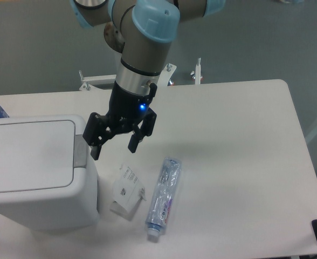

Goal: Open the trash can
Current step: 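Press the gripper down on the grey lid button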

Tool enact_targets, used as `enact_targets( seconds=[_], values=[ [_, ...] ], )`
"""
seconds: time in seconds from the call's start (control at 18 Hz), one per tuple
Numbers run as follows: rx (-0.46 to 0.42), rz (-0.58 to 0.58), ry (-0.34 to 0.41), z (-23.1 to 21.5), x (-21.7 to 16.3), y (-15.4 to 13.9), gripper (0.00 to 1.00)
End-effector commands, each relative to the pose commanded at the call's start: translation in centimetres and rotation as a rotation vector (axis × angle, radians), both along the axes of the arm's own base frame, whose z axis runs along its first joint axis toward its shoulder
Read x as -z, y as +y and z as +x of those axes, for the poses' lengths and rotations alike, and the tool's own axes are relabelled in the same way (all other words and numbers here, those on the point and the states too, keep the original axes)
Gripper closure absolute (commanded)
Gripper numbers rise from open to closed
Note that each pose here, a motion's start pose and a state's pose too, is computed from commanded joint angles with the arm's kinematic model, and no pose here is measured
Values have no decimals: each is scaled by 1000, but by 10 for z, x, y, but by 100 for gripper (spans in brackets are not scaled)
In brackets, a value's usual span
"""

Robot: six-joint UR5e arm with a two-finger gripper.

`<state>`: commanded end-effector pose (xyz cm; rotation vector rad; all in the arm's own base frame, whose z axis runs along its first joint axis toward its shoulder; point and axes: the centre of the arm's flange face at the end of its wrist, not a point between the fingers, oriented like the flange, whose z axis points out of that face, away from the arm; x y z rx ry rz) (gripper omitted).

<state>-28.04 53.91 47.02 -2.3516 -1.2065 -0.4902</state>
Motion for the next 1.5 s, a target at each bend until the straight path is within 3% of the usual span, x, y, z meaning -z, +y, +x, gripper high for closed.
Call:
enact_targets(
  seconds=[1.5],
  values=[
    [28, -9, -6, 16, 9, 7, 0]
  ],
)
